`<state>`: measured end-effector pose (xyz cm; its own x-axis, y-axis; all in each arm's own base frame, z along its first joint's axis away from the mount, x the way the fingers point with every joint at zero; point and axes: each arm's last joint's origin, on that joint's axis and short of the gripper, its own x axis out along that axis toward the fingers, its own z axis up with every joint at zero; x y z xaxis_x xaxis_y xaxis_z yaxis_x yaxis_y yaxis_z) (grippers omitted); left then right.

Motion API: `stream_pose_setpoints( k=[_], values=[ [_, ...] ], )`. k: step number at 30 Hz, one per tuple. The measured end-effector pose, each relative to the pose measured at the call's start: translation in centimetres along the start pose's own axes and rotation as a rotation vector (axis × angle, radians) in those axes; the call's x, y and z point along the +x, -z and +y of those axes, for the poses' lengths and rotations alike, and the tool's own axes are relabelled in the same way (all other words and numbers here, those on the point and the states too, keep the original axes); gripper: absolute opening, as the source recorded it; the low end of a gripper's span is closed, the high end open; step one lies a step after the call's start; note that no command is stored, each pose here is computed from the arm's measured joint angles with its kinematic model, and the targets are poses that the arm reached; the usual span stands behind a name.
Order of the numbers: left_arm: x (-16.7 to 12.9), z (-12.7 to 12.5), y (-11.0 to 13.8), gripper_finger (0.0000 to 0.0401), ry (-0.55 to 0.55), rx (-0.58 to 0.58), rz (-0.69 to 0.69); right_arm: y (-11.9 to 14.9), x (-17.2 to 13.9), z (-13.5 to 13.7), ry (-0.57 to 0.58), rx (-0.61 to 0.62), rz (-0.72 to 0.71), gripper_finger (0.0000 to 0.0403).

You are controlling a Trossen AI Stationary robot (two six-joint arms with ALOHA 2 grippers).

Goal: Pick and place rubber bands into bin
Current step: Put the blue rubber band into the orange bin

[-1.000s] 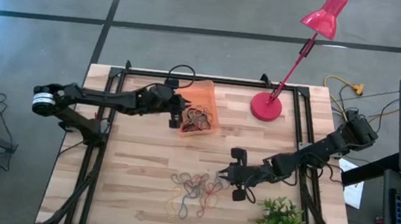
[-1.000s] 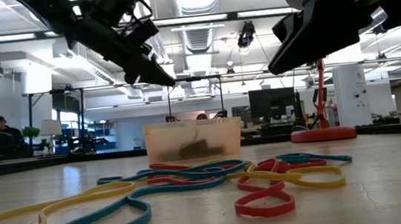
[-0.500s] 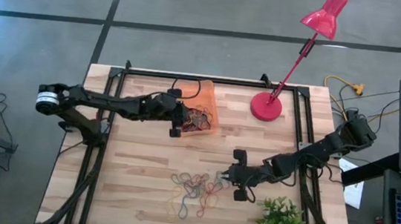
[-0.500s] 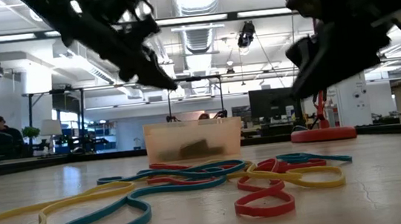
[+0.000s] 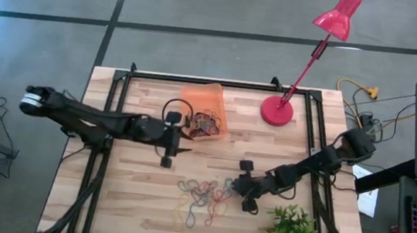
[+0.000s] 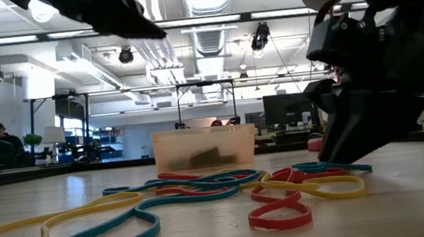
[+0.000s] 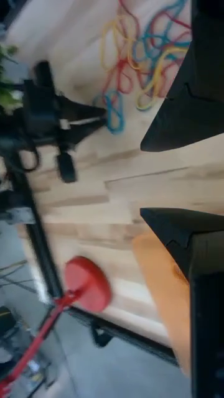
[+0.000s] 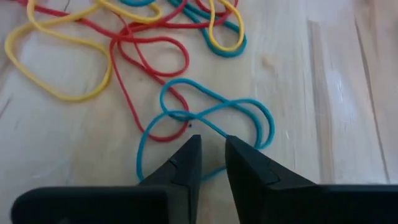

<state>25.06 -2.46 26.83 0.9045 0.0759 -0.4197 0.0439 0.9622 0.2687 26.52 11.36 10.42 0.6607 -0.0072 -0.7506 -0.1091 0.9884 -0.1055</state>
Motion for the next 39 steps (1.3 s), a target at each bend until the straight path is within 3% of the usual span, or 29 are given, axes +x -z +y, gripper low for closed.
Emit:
stream_pose_setpoints(
  k=[12,23,32,39],
  values=[
    [0.0,-0.8,0.3,0.0142,-0.009,-0.012,-0.002,0.0,-0.1,-0.1,0.033,-0.09,-0.006,0.0138],
    [0.3,-1.2,1.8,0.0142,-0.02,-0.061,0.026,-0.6,1.0,-0.1,0.037,-0.126,-0.001,0.0145],
    [0.3,-1.2,1.7,0.0142,-0.019,-0.063,0.018,-0.7,2.6,0.2,0.043,-0.123,0.032,0.0113],
    [0.3,-1.3,1.7,0.0142,-0.015,-0.06,0.017,-0.9,2.1,0.1,0.024,-0.139,0.029,0.0018]
  ],
)
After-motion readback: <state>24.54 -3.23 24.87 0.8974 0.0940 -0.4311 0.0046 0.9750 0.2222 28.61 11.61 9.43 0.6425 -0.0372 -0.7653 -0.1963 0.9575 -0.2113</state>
